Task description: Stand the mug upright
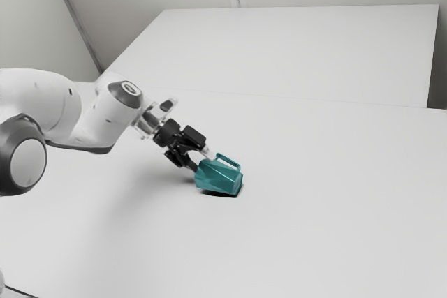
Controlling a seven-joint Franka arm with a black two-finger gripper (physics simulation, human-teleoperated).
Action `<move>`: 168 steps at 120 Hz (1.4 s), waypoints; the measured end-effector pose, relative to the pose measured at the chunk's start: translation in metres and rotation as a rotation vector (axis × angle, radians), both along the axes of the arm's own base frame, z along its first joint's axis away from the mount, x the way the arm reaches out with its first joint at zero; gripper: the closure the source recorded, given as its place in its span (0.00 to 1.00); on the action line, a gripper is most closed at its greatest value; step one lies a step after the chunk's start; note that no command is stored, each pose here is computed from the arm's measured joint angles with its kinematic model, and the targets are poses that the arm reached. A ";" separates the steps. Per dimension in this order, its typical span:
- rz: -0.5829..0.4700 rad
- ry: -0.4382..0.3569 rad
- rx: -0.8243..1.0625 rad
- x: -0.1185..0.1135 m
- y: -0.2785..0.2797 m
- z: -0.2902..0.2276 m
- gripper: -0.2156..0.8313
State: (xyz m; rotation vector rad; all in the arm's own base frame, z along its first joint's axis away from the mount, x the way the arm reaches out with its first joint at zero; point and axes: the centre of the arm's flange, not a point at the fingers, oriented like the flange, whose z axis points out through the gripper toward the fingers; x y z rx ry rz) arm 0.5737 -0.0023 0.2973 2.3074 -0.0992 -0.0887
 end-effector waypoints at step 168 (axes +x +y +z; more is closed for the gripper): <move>-0.110 -0.159 0.126 -0.011 -0.005 0.062 0.95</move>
